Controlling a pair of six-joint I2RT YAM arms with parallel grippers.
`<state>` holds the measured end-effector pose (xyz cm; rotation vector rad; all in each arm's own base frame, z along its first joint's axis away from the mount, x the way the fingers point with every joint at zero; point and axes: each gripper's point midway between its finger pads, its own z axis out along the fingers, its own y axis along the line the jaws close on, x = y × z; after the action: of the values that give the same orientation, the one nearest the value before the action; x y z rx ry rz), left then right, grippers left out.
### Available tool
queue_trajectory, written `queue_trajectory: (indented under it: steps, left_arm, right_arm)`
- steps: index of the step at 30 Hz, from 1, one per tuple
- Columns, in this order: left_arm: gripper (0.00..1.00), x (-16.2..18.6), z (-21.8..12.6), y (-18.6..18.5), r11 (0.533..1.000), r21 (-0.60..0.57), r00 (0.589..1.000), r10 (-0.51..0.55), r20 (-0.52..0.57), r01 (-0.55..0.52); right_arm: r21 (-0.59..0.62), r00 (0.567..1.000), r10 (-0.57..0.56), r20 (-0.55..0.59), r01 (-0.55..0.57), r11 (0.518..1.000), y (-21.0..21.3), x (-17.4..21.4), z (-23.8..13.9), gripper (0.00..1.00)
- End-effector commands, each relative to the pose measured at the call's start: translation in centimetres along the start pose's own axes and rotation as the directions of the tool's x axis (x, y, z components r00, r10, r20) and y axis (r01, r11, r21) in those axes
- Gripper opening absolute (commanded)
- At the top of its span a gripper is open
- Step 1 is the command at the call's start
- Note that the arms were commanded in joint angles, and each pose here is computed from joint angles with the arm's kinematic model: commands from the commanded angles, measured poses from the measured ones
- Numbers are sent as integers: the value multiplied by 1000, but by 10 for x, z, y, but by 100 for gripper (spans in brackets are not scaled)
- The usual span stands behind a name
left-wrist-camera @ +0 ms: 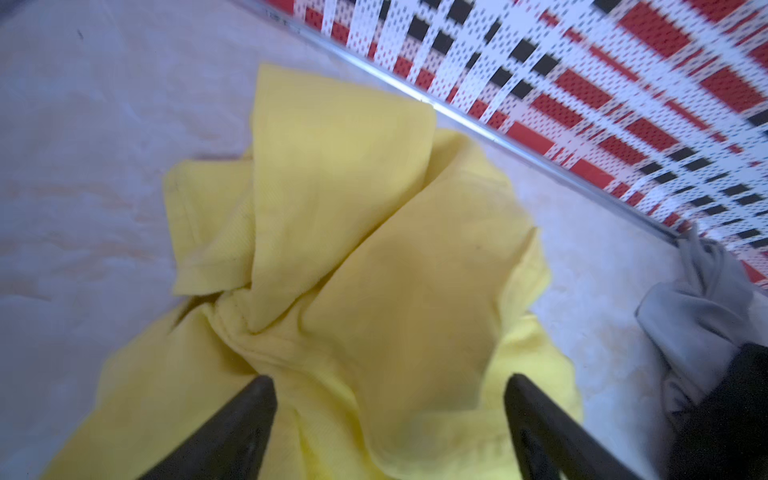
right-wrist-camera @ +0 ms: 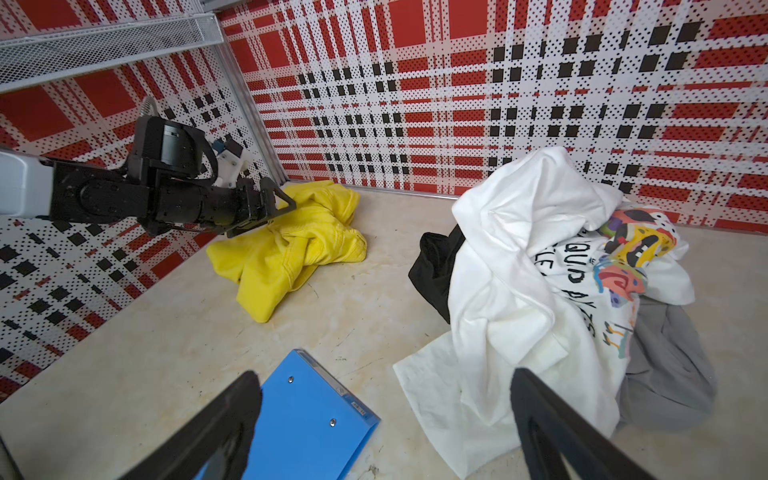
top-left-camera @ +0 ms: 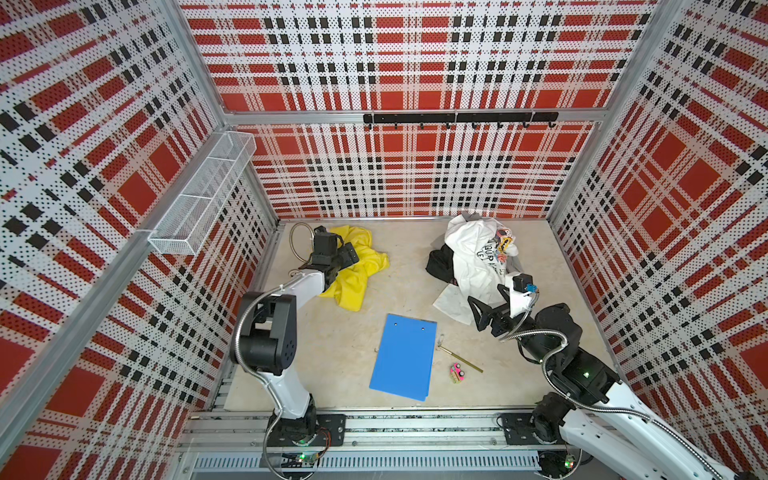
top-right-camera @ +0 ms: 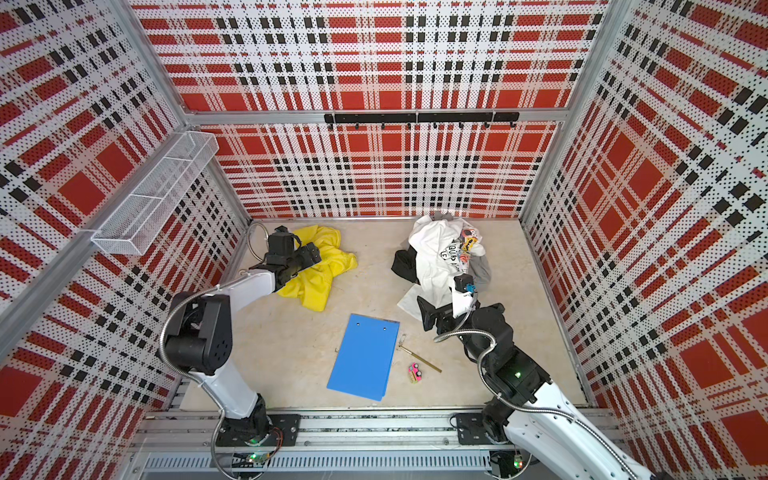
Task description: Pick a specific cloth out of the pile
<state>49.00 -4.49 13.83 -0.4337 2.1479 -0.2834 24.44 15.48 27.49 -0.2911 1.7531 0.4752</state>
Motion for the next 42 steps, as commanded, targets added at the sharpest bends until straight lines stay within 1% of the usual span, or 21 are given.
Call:
queue_trajectory:
  steps: [1, 5, 9, 13, 16, 19, 21, 22, 26, 30, 33, 36, 42]
  left_arm:
    - [99, -26, -39, -11, 999, 49, 997, 12, 82, -16]
    - [99, -32, -78, -18, 995, 87, 989, 45, 140, -57]
    - [99, -25, -111, -16, 990, 99, 982, 81, 171, -99]
    - [99, -11, -135, 6, 995, 40, 968, 74, 240, -86]
    - [99, -2, -143, 27, 997, -23, 954, 71, 290, -68]
    - [99, 7, -144, 51, 990, -130, 948, 98, 304, -60]
    - [99, 6, -144, 66, 978, -202, 934, 122, 337, -54]
    - [99, 5, -144, 68, 973, -219, 926, 150, 347, -75]
    - [99, 5, -137, 63, 953, -229, 875, 278, 395, -199]
    - [99, 11, -123, 64, 919, -259, 826, 383, 413, -297]
    - [99, 16, -114, 63, 913, -245, 812, 403, 423, -326]
    - [99, 20, -107, 61, 918, -209, 801, 397, 448, -338]
    - [99, 24, -102, 66, 917, -189, 768, 397, 503, -351]
  right_arm:
    - [-18, 999, 18, 33, -17, 1000, 4, -10, 1, 100]
    - [57, 998, 57, 37, -59, 997, -9, -8, 3, 100]
    - [120, 994, 84, 75, -93, 988, -22, -8, 0, 100]
    - [153, 992, 99, 77, -109, 982, -29, -4, -3, 100]
    - [168, 991, 107, 78, -119, 979, -33, 0, -4, 99]
    - [186, 991, 114, 75, -127, 974, -36, 2, -4, 99]
    - [202, 991, 113, 72, -125, 971, -39, 4, -3, 99]
    - [215, 991, 112, 69, -124, 969, -41, 6, -3, 100]
    - [288, 991, 109, 73, -125, 950, -54, 10, -4, 100]
    - [335, 994, 82, 71, -102, 937, -64, 14, -2, 100]
    - [380, 996, 60, 69, -82, 921, -76, 17, -1, 100]
    - [407, 996, 39, 81, -69, 911, -91, 18, 0, 100]
    - [484, 992, 85, 94, -120, 867, -139, 24, -3, 100]
